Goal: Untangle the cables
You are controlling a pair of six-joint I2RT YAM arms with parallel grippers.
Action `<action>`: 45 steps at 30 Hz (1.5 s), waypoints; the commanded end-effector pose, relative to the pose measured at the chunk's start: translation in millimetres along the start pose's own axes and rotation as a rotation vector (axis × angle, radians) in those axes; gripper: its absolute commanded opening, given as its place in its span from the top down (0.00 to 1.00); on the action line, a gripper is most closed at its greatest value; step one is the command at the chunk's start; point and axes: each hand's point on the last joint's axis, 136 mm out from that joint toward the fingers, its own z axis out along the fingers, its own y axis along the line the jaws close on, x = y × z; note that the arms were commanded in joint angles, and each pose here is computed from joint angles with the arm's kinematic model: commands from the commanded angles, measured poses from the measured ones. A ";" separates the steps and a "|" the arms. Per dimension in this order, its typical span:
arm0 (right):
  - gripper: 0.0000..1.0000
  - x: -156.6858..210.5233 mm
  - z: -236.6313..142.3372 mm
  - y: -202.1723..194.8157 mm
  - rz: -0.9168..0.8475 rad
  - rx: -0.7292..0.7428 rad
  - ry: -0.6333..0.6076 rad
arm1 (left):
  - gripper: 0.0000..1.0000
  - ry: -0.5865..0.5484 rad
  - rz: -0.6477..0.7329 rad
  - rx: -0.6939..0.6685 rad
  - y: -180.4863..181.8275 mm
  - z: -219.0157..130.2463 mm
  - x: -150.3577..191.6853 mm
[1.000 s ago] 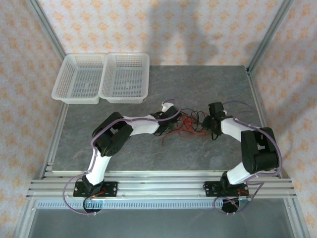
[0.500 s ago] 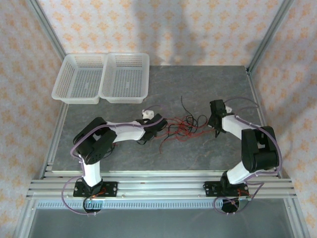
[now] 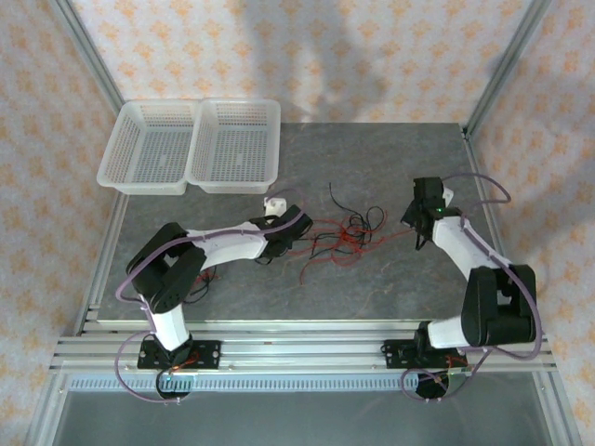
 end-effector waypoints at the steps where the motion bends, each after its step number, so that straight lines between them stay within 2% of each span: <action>1: 1.00 13.9 -20.6 16.4 0.014 -0.131 0.037 | 1.00 -0.098 0.030 0.096 -29.4 -35.4 -39.6; 6: 1.00 16.1 -44.3 37.0 0.048 -0.288 0.042 | 1.00 -0.177 0.055 0.189 -69.0 -62.2 -68.0; 10: 1.00 14.3 -53.3 40.4 0.058 -0.326 0.028 | 1.00 -0.240 0.046 0.276 -91.6 -83.5 -86.2; 16: 1.00 29.8 -38.7 38.9 0.071 -0.324 0.067 | 1.00 -0.333 0.002 0.318 -90.1 -111.2 -113.9; 18: 1.00 38.3 -31.0 37.4 0.078 -0.319 0.087 | 0.92 -0.344 0.011 0.318 -89.5 -114.4 -117.1; 21: 0.97 49.6 -20.8 34.9 0.079 -0.299 0.114 | 0.73 -0.337 0.036 0.345 -96.5 -115.1 -116.7; 23: 0.91 55.7 -16.9 34.9 0.073 -0.291 0.126 | 0.60 -0.327 0.043 0.362 -101.8 -113.9 -115.1; 25: 0.84 61.4 -14.6 36.5 0.064 -0.286 0.136 | 0.51 -0.318 0.046 0.377 -105.8 -113.4 -113.6; 29: 0.67 69.5 -16.3 42.2 0.039 -0.281 0.145 | 0.43 -0.317 0.038 0.401 -108.1 -118.7 -116.3; 33: 0.54 67.6 -32.3 56.4 -0.024 -0.272 0.121 | 0.41 -0.324 0.025 0.376 -94.8 -130.6 -123.4; 37: 0.42 54.7 -66.6 84.9 -0.118 -0.274 0.049 | 0.40 -0.280 0.014 0.272 -66.1 -134.0 -121.1; 40: 0.40 56.3 -88.4 115.6 -0.183 -0.332 0.039 | 0.40 -0.205 -0.018 0.202 -38.6 -123.8 -104.4; 45: 0.41 73.7 -95.3 154.7 -0.232 -0.427 0.082 | 0.41 0.014 -0.076 0.117 9.7 -85.6 -48.7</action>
